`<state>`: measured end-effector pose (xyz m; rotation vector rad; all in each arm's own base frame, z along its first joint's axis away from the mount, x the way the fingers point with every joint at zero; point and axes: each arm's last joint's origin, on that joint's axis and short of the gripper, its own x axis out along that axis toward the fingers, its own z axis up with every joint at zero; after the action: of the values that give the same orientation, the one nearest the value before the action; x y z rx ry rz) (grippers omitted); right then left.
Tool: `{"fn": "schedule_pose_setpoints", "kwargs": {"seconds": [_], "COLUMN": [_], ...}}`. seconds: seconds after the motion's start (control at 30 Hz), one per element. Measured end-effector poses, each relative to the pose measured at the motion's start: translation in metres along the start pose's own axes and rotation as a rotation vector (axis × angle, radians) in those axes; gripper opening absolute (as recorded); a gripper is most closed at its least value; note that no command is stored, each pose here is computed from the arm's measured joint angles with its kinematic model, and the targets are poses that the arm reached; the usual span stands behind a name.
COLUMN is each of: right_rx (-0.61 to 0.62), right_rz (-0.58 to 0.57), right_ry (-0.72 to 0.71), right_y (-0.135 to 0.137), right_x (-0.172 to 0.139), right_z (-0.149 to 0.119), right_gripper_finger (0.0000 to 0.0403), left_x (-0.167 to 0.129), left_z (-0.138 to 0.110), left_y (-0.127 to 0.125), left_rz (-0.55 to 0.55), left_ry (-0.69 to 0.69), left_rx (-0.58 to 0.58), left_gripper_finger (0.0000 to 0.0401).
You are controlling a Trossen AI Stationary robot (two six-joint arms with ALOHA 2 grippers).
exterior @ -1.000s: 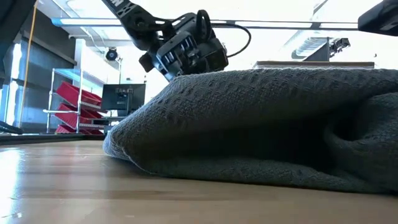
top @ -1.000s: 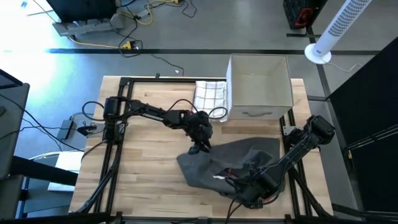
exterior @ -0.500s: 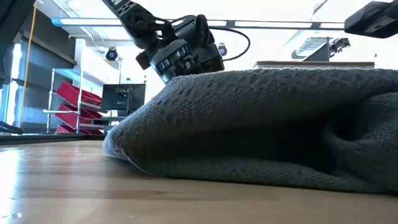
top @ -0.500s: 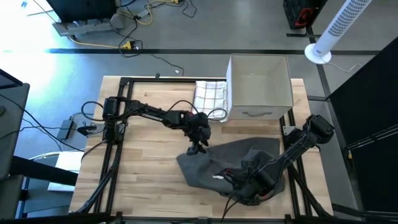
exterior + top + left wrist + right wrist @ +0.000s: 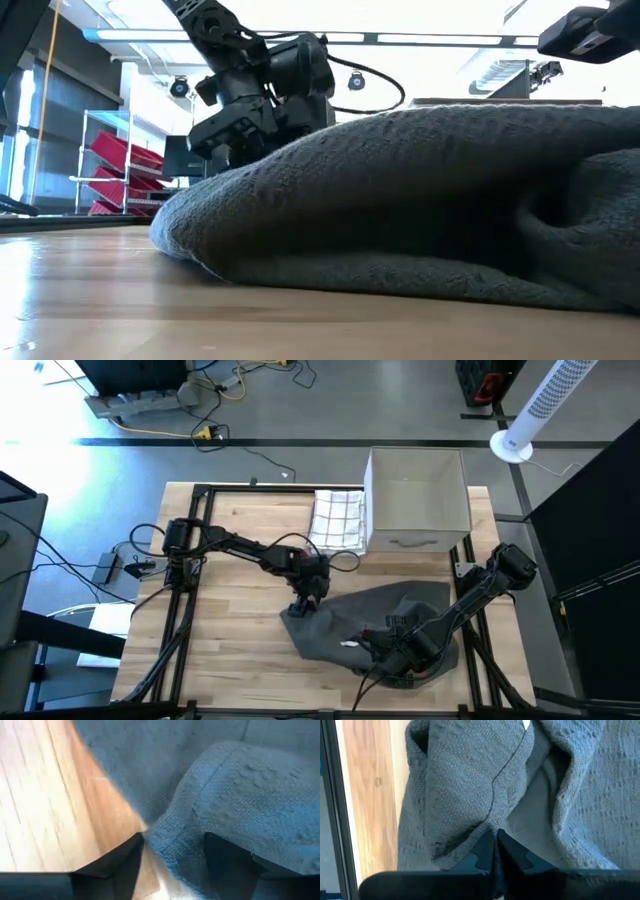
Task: Fold towel
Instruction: Fold the gray towel
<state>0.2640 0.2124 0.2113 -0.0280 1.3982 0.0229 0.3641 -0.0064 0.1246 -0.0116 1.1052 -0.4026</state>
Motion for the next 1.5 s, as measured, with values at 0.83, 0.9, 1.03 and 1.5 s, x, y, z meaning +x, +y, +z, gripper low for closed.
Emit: {"fn": "schedule_pose_setpoints", "kwargs": {"seconds": [0.83, 0.9, 1.03, 1.5], "right_rx": [0.130, 0.138, 0.142, 0.094], "right_rz": [-0.228, -0.229, -0.261, -0.281], "right_ry": [-0.014, -0.013, -0.038, -0.067], "right_y": [-0.023, -0.026, -0.029, -0.043], "right_x": [0.000, 0.000, 0.000, 0.002], "right_z": [0.001, 0.003, 0.005, 0.017], "right_gripper_finger": [0.0000, 0.0000, 0.0000, 0.0000], "left_x": [-0.103, -0.110, -0.109, -0.065], "left_z": [0.038, 0.038, 0.033, 0.009], "left_y": [-0.001, -0.012, -0.042, -0.076], "left_rz": [0.440, 0.401, 0.321, 0.043], "left_ry": [0.009, 0.004, 0.086, 0.071], "left_rx": [-0.059, -0.071, -0.008, 0.041], "left_gripper_finger": [0.0005, 0.0005, 0.0005, 0.0014]}}
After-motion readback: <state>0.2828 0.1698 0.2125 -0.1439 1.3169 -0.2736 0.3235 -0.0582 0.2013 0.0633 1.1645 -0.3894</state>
